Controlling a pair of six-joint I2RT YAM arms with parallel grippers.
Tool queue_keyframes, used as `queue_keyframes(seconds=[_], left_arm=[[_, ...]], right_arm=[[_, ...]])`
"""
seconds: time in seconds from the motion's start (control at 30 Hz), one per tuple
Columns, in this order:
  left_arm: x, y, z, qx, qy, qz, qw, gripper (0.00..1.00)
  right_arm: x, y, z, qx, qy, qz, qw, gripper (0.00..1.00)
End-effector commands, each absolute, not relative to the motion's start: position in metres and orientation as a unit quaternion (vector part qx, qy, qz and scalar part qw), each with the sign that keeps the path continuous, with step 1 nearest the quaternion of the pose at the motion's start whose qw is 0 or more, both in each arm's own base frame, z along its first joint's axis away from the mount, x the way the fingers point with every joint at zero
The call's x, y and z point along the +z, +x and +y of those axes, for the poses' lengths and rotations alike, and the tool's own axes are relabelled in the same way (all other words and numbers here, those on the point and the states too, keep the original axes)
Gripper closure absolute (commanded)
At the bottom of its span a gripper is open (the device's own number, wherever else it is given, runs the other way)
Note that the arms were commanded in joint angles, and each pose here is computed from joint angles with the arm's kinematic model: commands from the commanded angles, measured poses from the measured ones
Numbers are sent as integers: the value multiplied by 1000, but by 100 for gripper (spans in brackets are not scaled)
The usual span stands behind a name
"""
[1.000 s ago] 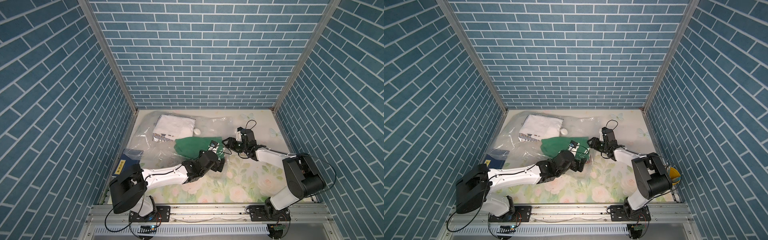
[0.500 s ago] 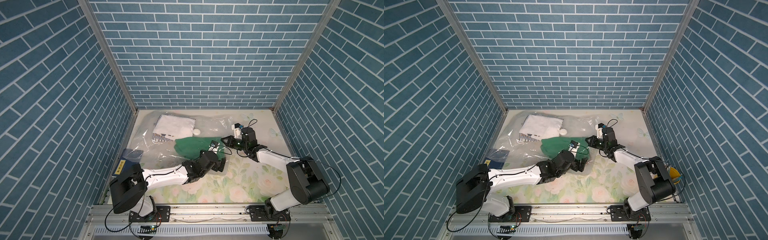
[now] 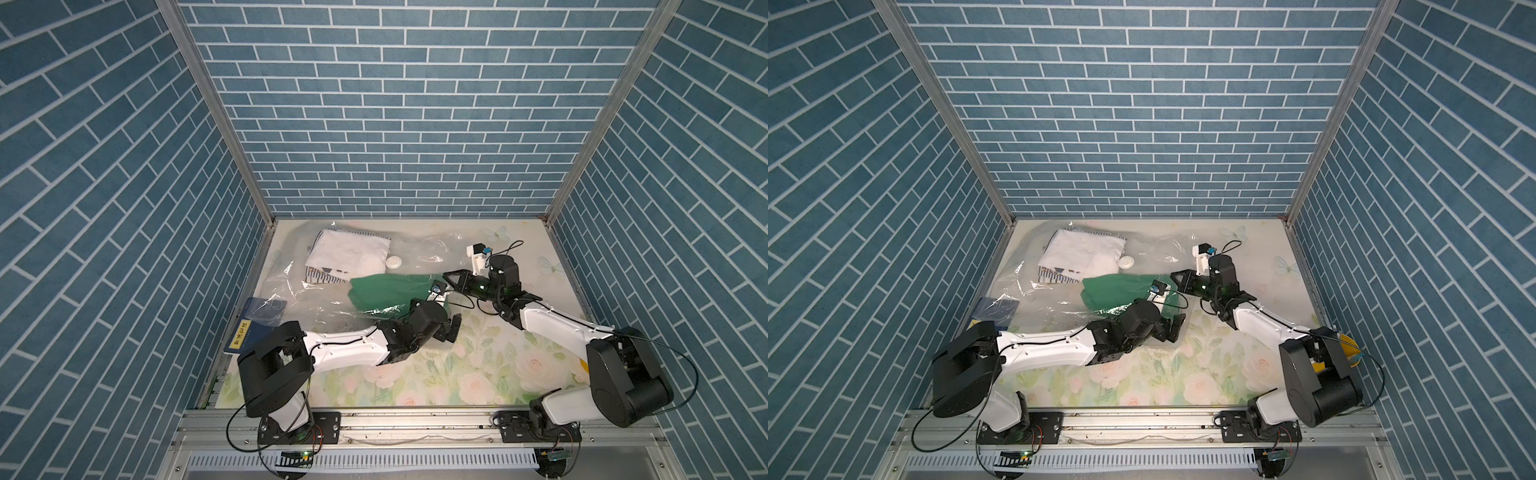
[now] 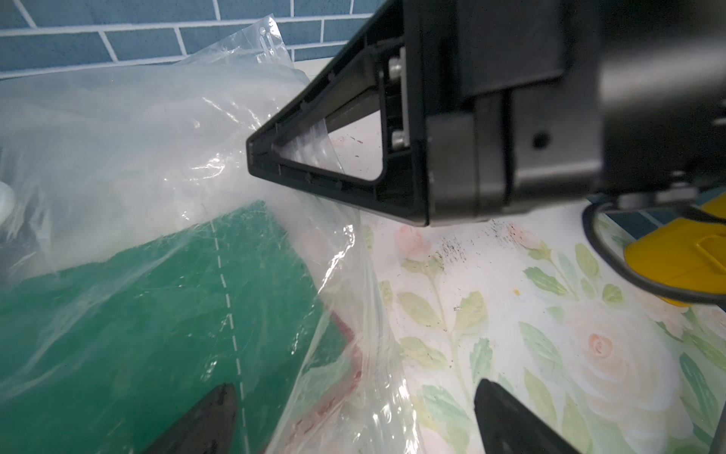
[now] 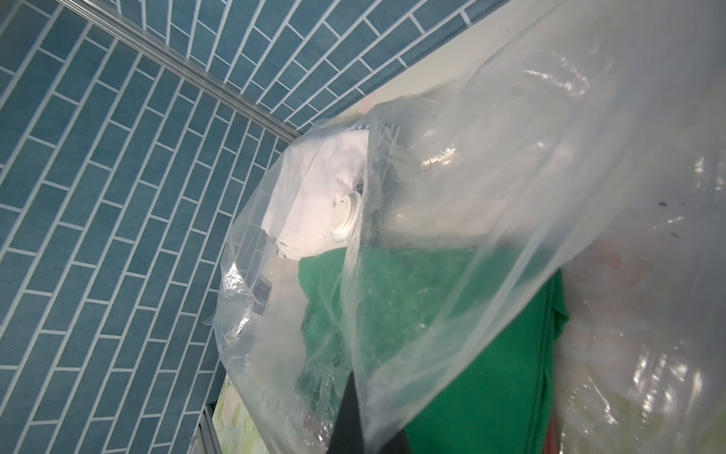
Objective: Take the tank top out of the vacuum bag
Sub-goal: Open the vacuum bag at the center of the board.
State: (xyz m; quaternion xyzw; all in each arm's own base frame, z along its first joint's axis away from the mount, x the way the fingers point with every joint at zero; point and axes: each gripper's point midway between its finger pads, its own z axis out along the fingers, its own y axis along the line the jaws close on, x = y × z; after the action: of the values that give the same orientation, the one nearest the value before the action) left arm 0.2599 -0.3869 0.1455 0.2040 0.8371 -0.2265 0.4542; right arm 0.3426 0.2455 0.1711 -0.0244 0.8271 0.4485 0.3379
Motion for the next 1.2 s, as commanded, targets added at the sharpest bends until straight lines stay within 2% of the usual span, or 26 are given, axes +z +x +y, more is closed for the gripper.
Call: queue_keyframes(seconds=[0.0,0.17,0.43,0.53,0.6,0.63,0.73,0.77,0.8,0.83,0.93,0.97,1.03,1.17], left_arm=[[149,265,-395,-222,202,832,466,0],[142,283,-387,-188,162,845,474,0],[140,314,-391,-132,156,849,486,0],[134,318,-398,-121,182,849,482,4],[132,320,-401,-120,188,850,477,11],[132,321,-402,-125,187,850,476,18],[132,320,-405,-138,190,848,476,69],[132,320,-405,-141,193,847,474,83],[132,321,-405,-141,196,847,473,93],[133,322,-404,-144,197,846,473,100],[137,329,-395,-146,181,853,468,100],[140,330,-391,-148,174,855,466,100],[144,329,-383,-159,163,852,471,100],[137,325,-372,-163,151,855,468,100]], right_arm=[[187,337,247,468,-32,811,351,100],[196,330,244,471,-29,807,355,100],[198,315,251,485,-22,803,346,100],[204,310,253,484,-22,801,353,100],[203,308,252,483,-15,801,353,100],[202,307,251,483,-13,802,351,100],[200,305,250,477,-10,805,352,100],[199,306,248,473,-8,806,354,100],[198,306,247,470,-6,808,356,100],[198,307,245,464,-5,809,361,98],[198,315,235,436,7,820,372,54],[200,317,232,429,7,819,380,46],[203,324,220,411,24,819,400,36],[197,337,186,377,85,819,424,31]])
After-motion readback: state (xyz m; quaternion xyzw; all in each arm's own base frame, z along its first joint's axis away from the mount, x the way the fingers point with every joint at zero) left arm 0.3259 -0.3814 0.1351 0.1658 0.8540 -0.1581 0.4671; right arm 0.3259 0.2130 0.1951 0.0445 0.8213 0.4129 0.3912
